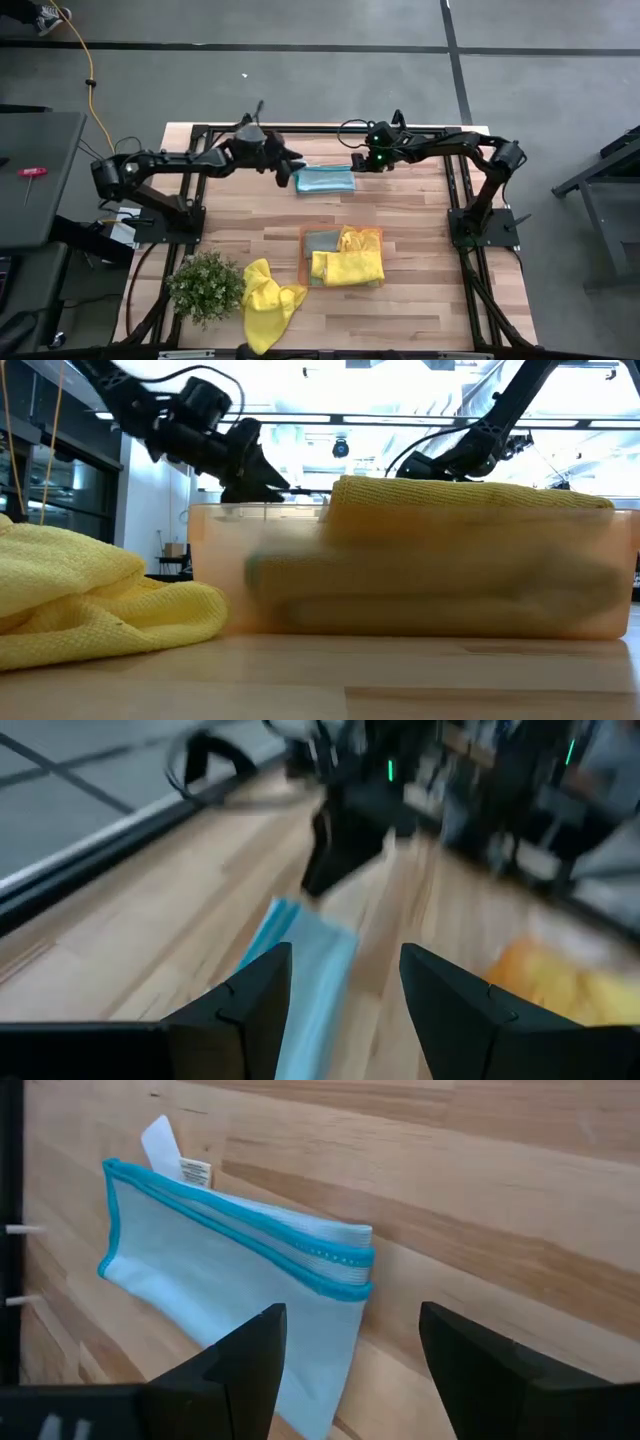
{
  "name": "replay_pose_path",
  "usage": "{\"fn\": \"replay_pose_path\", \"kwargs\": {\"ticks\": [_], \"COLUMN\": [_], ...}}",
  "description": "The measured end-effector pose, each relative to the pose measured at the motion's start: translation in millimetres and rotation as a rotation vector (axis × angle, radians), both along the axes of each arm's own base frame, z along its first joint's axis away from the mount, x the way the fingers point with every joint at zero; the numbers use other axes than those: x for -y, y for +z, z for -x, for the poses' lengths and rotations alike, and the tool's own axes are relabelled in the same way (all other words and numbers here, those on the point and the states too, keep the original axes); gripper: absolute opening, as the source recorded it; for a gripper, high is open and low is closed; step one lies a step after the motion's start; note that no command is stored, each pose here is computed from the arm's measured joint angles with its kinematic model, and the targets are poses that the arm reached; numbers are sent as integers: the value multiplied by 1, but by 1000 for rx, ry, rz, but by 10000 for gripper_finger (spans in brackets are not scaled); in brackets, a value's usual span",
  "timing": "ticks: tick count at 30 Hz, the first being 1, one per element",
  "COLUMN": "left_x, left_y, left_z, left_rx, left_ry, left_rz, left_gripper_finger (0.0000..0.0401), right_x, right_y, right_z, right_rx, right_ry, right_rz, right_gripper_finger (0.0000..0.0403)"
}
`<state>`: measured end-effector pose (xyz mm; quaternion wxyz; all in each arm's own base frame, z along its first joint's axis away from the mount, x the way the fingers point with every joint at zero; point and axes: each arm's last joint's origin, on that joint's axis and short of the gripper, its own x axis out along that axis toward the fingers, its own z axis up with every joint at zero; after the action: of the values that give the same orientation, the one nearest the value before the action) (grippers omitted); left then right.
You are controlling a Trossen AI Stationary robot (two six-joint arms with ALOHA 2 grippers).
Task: Fold microfiber towels
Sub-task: Fold the blue microfiber towel
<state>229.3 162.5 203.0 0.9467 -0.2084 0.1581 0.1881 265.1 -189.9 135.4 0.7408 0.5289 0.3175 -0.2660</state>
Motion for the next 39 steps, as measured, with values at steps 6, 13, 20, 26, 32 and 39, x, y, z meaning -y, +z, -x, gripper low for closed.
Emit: {"fn": "replay_pose_path", "kwargs": {"ticks": [6,13,20,26,32,39], "left_x": [2,7,8,9,10,11], "left_y": [-2,-16,-16,-15,-15,-15], "left_z": [20,41,40,40,39,38], "left_rx": [243,362,345,347,340,320], "left_ry": [140,245,200,169,158,134], "left_rz": [25,66,21,31,11,-39], "left_gripper_finger": [177,177,179,179,179,179], "right_x": [2,4,2,2,5,-8], "right_y": [0,0,-5,-14,-13,-13], "right_z": [0,2,-2,-6,-10,-19], "right_rx": [12,10,-4,-20,23,30], "right_ry": [-18,-141,-166,-194,-234,-139], "right_rz": [-8,-92,-91,-88,-72,-48], "right_gripper_finger": [222,222,222,222,222,222]}}
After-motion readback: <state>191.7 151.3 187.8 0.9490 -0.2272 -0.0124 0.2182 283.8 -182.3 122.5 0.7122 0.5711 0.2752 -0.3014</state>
